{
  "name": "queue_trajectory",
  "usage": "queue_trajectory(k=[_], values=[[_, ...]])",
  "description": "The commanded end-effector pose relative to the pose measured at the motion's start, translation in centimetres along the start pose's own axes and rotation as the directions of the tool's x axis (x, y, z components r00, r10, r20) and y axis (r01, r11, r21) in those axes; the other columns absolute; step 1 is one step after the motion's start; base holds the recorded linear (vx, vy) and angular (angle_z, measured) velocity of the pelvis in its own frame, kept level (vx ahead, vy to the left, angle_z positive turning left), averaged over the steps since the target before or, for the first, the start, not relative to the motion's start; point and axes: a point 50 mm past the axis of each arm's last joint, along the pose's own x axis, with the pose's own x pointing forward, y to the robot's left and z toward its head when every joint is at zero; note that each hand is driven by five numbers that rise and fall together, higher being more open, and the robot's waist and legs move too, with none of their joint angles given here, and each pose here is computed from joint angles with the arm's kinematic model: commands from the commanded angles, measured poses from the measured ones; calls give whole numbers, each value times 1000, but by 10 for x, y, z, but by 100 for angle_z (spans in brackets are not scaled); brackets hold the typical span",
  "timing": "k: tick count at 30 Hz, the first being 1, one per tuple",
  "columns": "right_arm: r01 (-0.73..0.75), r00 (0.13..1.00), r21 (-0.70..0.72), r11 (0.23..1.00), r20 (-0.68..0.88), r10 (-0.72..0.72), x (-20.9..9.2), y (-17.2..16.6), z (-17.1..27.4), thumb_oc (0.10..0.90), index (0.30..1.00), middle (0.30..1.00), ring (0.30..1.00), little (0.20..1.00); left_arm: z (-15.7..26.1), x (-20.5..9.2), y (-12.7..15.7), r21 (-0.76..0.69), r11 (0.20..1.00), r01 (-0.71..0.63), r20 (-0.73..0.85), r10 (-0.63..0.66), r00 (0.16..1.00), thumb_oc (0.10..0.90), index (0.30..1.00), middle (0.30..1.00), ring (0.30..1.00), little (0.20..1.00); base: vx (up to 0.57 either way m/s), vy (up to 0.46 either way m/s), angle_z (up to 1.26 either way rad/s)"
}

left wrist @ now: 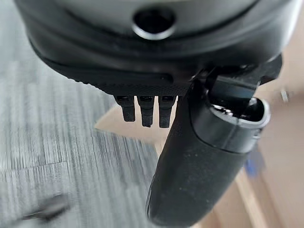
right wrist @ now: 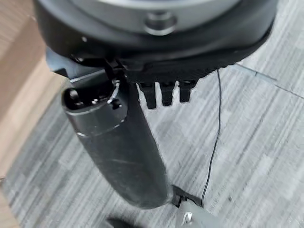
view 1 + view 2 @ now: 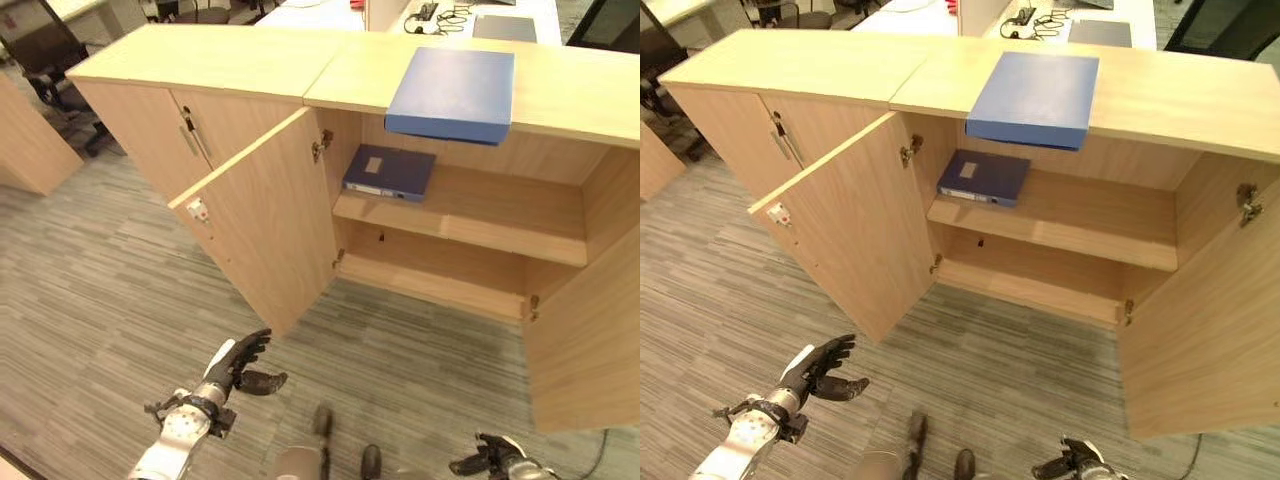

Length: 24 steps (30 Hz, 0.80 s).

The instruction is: Put the empty folder in the office cabinet

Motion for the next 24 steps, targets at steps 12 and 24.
queue_trajectory(k=[12,24], values=[[-130,991,-135,982,-39,126,0,33,-9,800,900,900,900,900,90,-6,20,295,951,96,312,-191,931,800,900,900,900,900,310,167,-64],[-129,991,-109,986,28,133,0,33,9,800,900,900,900,900,81,-6,31,227,972,-59,320,-17,947,800,900,900,900,900,135,152,-29]])
